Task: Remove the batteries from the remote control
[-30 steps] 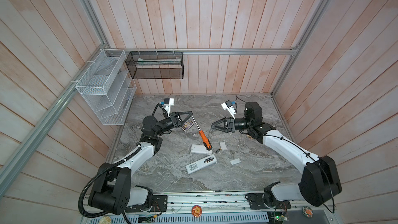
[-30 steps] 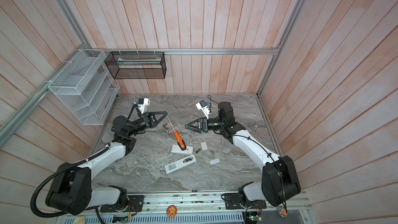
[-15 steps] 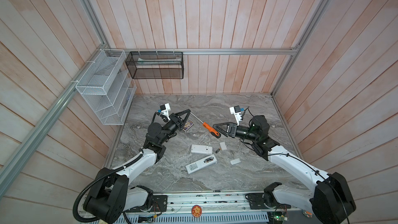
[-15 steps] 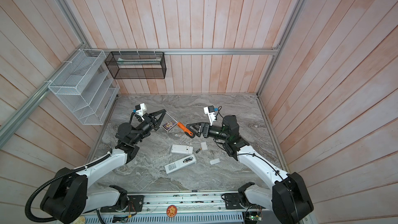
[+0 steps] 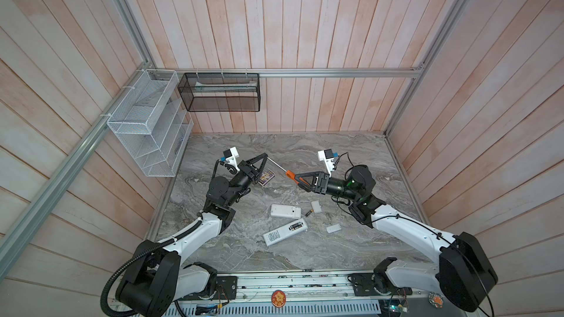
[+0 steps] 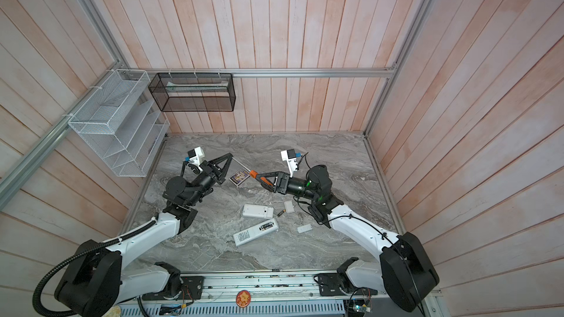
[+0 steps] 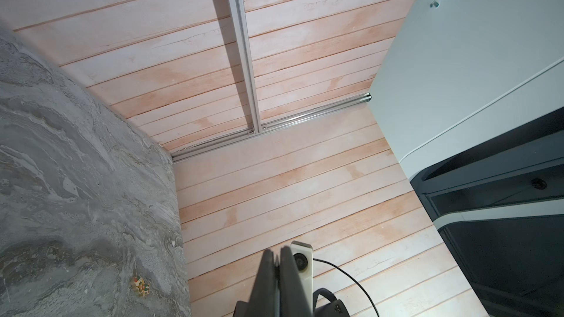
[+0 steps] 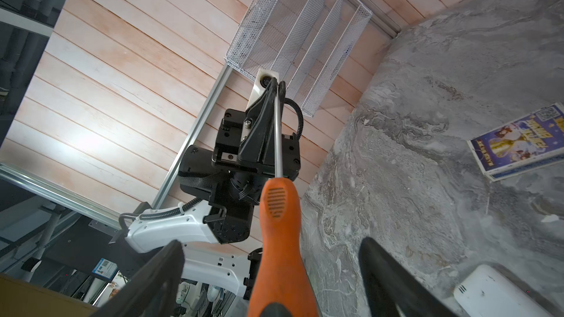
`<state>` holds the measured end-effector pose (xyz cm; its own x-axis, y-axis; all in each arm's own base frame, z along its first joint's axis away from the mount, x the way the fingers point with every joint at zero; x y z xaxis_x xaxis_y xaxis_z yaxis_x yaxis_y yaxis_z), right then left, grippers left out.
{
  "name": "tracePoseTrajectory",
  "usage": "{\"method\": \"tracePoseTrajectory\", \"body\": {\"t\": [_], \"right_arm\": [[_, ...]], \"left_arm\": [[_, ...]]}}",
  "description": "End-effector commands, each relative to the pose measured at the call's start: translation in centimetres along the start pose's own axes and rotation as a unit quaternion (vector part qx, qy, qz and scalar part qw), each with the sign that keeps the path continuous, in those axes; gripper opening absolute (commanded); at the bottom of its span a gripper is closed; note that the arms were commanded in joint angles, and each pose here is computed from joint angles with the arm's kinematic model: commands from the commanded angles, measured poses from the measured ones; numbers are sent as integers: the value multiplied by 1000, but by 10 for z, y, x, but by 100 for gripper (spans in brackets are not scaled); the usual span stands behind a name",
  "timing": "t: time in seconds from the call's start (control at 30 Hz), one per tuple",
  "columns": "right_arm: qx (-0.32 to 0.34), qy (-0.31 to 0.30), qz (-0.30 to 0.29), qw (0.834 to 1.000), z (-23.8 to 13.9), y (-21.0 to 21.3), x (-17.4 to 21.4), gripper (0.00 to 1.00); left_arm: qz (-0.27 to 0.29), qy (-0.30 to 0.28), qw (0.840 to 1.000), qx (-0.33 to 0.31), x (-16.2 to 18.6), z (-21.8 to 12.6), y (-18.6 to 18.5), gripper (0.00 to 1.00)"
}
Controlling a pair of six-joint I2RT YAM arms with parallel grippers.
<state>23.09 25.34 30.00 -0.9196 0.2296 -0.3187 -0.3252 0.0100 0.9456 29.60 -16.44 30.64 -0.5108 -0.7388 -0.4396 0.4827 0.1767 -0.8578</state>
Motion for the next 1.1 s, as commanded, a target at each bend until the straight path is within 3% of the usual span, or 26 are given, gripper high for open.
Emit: {"method": "tracePoseTrajectory", "body": {"t": [0.0, 1.07], "right_arm": [[-25, -3, 3, 1000, 6, 9, 0, 87], [-42, -1, 48, 998, 19, 3, 11, 51]], "left_arm": [[16, -27, 999, 28, -6, -5, -14, 0], [30, -58, 998, 0, -9, -21, -11, 0]]}}
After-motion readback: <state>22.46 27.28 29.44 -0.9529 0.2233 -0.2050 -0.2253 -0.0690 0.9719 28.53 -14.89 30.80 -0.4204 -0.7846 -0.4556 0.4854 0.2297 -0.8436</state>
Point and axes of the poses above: each gripper's point midway between its finger pads, its own z axis out along the fingers, its own y axis along the line the jaws close on, x = y × z, the point moved 6 cm from there along -z, back along the fingers, and after that the axes turned 13 degrees about z, right-handed, at the moved point
